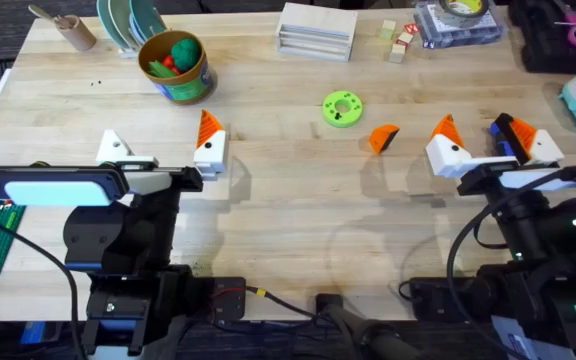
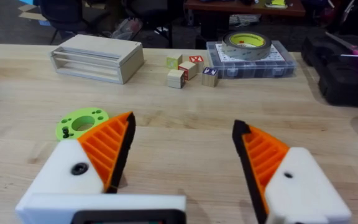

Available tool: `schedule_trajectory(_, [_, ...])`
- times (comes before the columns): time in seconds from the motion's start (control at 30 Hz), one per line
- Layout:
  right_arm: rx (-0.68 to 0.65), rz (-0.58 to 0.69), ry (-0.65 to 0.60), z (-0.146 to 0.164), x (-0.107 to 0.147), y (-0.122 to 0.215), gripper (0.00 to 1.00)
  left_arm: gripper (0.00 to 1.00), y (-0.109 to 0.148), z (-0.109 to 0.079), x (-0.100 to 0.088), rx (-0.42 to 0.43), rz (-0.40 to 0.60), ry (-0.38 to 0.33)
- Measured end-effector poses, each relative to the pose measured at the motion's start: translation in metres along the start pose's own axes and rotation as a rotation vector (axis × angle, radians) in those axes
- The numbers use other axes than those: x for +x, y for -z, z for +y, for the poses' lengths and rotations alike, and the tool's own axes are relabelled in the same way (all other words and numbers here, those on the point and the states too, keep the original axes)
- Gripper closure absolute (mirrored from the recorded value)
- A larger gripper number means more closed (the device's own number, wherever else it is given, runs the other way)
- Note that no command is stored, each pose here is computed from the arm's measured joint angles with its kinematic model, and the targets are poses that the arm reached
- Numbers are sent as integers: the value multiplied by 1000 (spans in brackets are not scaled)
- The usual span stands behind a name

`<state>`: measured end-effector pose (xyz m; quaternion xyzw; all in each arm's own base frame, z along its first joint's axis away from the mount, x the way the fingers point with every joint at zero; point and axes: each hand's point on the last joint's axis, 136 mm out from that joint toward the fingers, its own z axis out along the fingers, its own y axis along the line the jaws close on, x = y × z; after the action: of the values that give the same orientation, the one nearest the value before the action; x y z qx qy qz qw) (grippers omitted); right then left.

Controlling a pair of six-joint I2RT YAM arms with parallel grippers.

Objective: Pick up the gripper from the table and insert it into the empty holder that is missing its gripper. Then pick up a screw, insert it into the mounting hole, and use the screwdriver to tighten it. Finally, clean up the table by picking up the vegetable and placing it into the bucket.

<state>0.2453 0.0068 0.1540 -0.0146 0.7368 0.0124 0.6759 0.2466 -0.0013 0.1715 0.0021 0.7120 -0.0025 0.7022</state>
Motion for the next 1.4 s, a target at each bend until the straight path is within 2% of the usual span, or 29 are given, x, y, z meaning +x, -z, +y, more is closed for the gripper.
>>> schedule_trajectory(0.53, [0,3,0,0,1,0,10,8,0,0,0,-1,0,-8])
schedule_trajectory(0.63, [-1,10,-5,0,1,0,9,8,0,-5,0,27,1,-9])
schedule_trajectory(0.73, [-3,57,-11,1,3,4,11,8,0,-11,5,66,21,-4])
schedule_trajectory(0.8, [-2,115,-14,1,7,9,10,8,2,-14,15,81,69,2])
schedule_trajectory(0.93, [7,216,-19,0,-2,19,10,8,9,-15,15,89,152,8])
schedule_trajectory(1.03, [12,257,-17,-1,-25,24,8,7,14,-15,3,85,210,11])
schedule_trajectory(1.17, [14,325,-13,-2,-54,22,9,8,17,-9,-24,54,286,10])
schedule_trajectory(1.3, [14,392,-14,-2,-78,14,10,8,14,-6,-45,32,407,13])
schedule_trajectory(1.4, [14,443,-16,-3,-90,9,10,8,11,-5,-53,23,528,27])
